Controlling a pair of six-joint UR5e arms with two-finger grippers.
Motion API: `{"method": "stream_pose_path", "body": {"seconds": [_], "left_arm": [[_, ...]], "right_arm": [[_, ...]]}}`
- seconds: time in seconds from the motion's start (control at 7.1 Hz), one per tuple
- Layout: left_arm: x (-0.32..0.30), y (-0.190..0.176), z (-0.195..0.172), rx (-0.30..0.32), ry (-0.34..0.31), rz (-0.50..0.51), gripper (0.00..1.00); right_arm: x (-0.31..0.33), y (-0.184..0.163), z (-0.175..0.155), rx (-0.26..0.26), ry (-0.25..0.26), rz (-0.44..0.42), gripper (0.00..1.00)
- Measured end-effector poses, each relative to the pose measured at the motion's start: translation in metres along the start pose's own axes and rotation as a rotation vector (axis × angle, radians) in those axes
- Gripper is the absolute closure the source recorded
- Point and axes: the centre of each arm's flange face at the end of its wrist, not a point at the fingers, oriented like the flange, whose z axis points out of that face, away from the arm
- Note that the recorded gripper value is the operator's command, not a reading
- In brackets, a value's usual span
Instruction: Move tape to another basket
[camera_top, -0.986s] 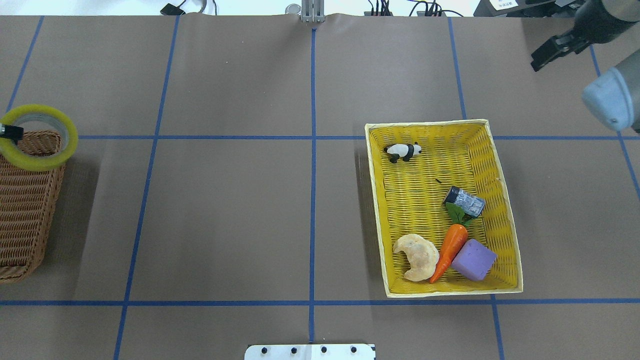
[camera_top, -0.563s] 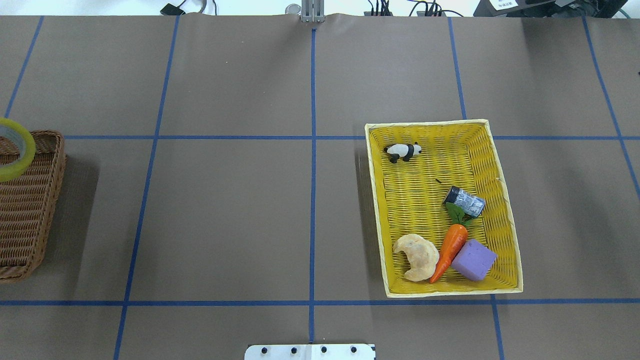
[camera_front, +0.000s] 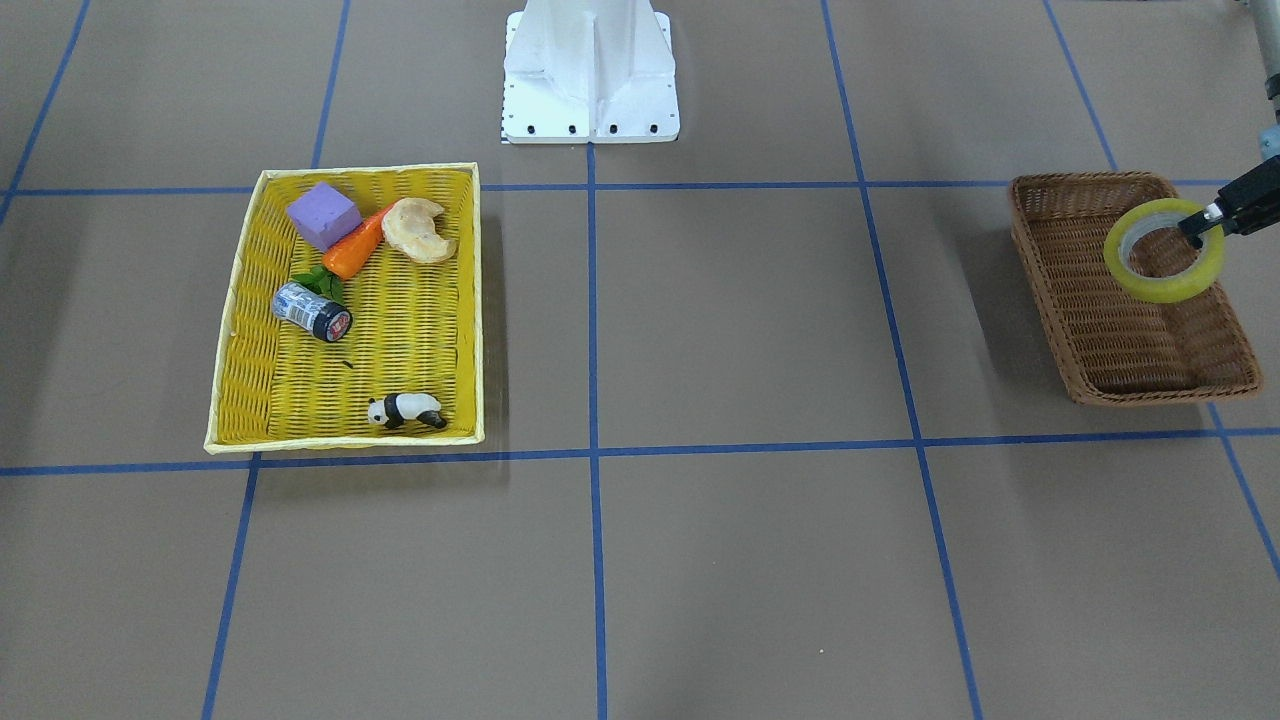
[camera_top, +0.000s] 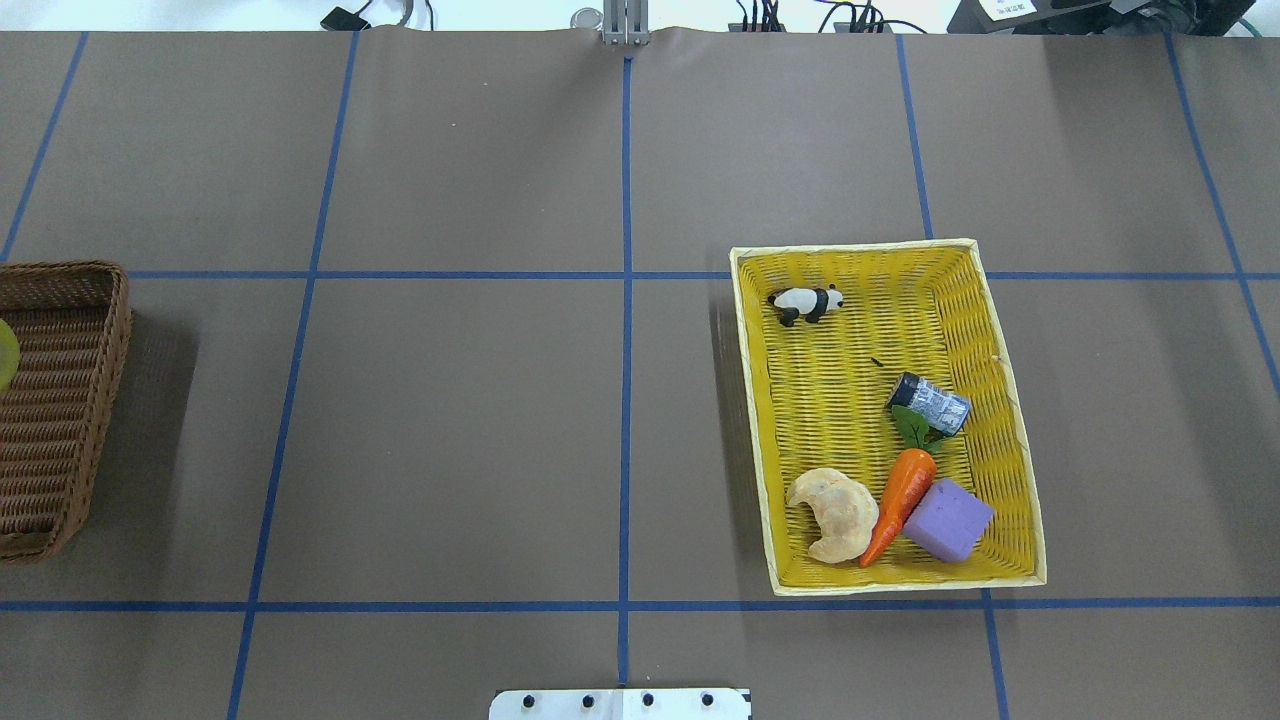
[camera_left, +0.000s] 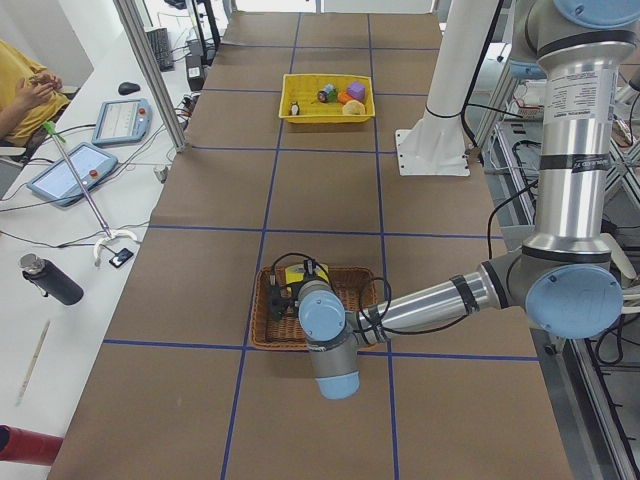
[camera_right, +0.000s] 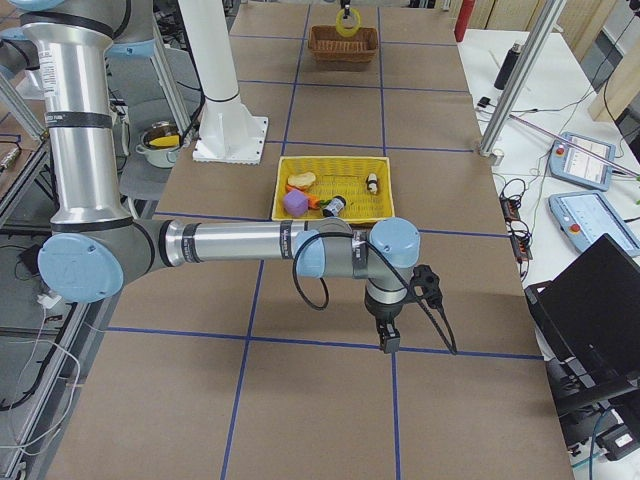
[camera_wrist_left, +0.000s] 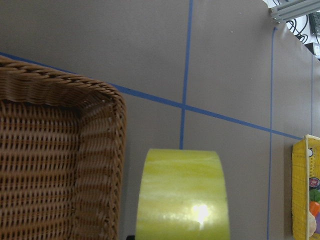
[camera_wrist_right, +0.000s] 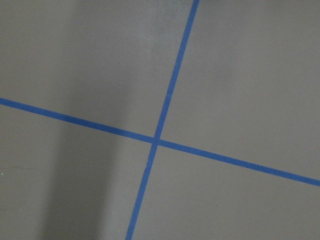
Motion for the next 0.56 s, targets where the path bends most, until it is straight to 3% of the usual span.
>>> {"method": "stream_pose_path", "body": {"seconds": [0.14, 0.28, 0.56], "left_arm": [[-0.009, 0.001, 0.001, 0.001, -0.004, -0.007, 0.74], [-0.017, 0.002, 0.001, 0.002, -0.006, 0.001, 0.68], [-0.043, 0.007, 0.001, -0.002, -0.019, 0.058, 0.27]], "right_arm": [[0.003, 0.006, 0.003, -0.005, 0.001, 0.004, 0.00], [0.005, 0.008, 0.004, -0.007, 0.002, 0.006, 0.00], [0.005, 0.009, 0.005, -0.008, 0.003, 0.006, 0.00]]}}
